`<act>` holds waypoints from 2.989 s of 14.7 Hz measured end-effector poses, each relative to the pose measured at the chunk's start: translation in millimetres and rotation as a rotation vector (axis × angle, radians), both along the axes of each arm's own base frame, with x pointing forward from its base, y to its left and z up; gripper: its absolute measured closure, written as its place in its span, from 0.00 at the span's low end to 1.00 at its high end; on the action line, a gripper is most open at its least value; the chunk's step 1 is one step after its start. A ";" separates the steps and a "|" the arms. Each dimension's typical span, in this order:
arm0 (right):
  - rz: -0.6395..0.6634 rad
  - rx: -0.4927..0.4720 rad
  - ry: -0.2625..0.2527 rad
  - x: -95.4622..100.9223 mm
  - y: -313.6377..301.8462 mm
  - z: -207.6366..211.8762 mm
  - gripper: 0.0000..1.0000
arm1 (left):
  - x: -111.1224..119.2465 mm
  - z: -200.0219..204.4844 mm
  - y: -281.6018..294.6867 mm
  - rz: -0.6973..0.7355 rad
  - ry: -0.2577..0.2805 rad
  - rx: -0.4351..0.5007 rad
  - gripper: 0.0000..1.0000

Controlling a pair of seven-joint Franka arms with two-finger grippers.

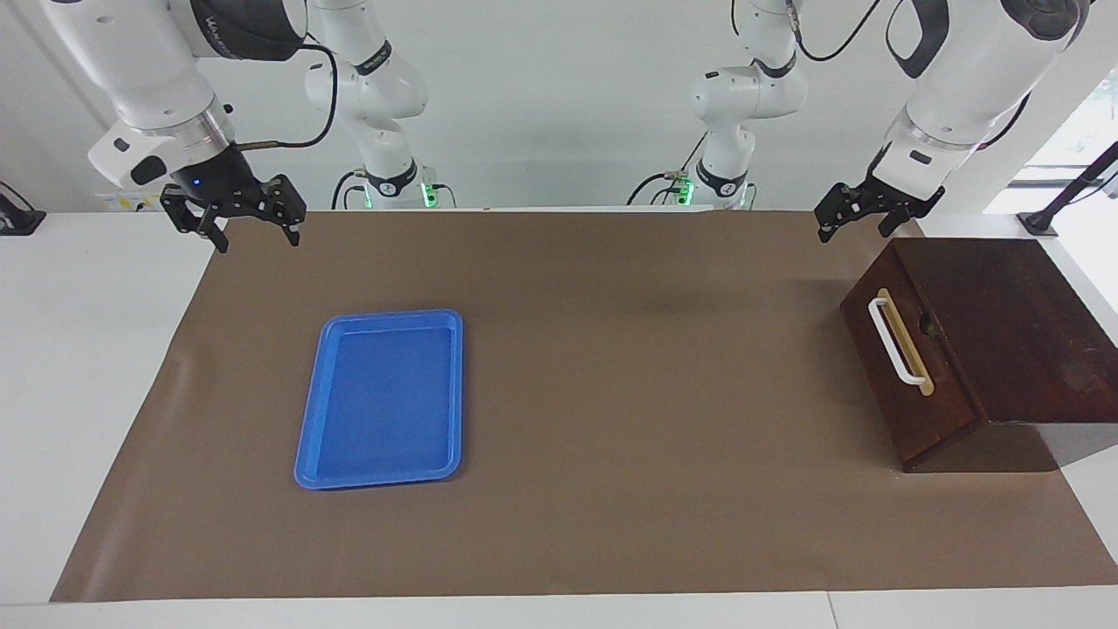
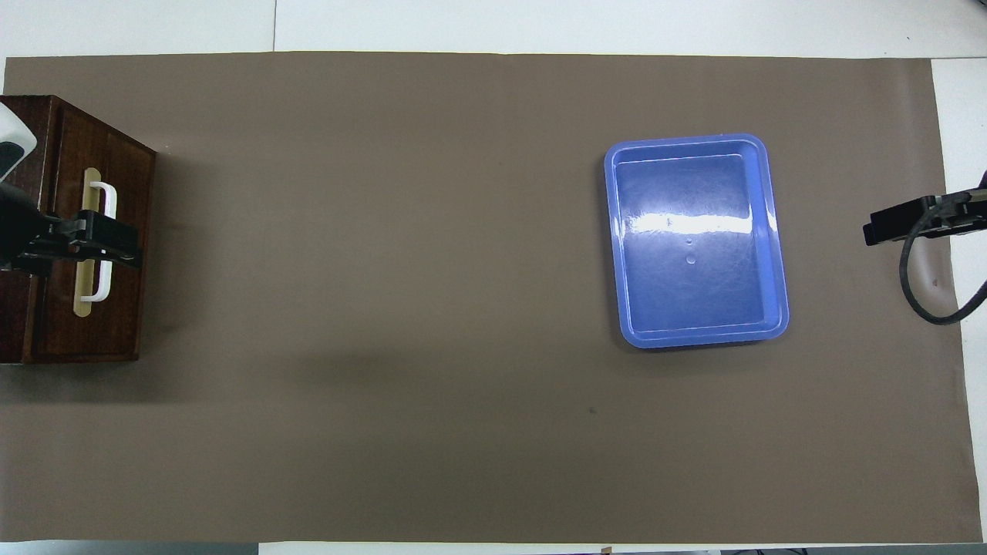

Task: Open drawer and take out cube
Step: 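Grasp the white drawer handle with the left gripper, then pull the drawer open toward the robot with the left gripper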

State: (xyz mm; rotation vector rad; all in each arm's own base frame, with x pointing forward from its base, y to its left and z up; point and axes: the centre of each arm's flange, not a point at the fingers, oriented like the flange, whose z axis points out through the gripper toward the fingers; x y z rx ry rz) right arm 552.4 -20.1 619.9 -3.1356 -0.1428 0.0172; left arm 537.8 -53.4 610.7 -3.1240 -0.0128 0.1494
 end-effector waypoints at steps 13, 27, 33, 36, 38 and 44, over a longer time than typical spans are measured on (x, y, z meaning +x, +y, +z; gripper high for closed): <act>0.000 0.000 0.000 0.0 -0.1 0.0 0.00 | 13.6 -33.1 -18.4 -0.098 -0.100 0.150 0.00; 0.013 0.000 0.000 0.2 6.9 0.0 0.00 | 53.4 -193.0 41.0 -0.197 -0.199 0.318 0.00; 0.012 0.000 0.000 0.2 6.5 0.1 0.00 | 53.8 -204.8 38.4 -0.211 -0.212 0.336 0.00; 0.011 0.000 0.000 0.2 6.1 0.1 0.00 | 57.5 -216.9 36.2 -0.226 -0.216 0.337 0.00; 0.012 0.000 0.000 0.2 6.8 0.1 0.00 | 60.4 -224.4 34.2 -0.208 -0.229 0.333 0.00; 0.019 0.000 0.000 0.1 6.9 0.2 0.00 | 60.7 -230.9 -27.9 -0.095 -0.301 0.287 0.00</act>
